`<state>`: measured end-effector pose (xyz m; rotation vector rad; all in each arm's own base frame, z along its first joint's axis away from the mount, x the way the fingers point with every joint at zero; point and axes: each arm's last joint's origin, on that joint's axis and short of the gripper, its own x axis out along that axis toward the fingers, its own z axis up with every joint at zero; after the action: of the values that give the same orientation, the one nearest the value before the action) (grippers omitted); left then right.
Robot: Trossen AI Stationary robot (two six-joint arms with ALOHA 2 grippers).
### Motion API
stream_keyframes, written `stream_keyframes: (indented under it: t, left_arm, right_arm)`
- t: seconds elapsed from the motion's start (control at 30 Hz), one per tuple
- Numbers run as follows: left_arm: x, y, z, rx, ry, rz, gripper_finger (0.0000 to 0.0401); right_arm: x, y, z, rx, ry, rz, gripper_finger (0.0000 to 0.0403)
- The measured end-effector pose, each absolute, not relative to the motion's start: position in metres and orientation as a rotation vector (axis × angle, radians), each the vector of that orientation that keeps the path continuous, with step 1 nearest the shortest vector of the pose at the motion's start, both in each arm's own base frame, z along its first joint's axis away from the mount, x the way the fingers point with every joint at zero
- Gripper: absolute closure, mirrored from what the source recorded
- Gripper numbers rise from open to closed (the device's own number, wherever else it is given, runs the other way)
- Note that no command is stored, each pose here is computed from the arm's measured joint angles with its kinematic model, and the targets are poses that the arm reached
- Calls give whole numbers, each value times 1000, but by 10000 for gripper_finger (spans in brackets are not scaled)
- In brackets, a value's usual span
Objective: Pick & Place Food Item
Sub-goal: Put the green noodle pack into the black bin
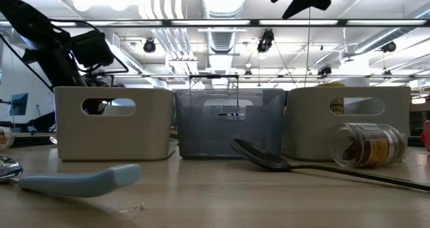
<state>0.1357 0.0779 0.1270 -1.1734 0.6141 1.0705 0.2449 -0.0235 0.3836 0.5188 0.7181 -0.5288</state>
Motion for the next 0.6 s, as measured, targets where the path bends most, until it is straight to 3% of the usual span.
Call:
stream_keyframes:
  t: [0.6]
  left_arm:
    - [173,95,220,-1000,461,801,401]
  right_arm:
    - [245,-23,384,514,720,-526,135]
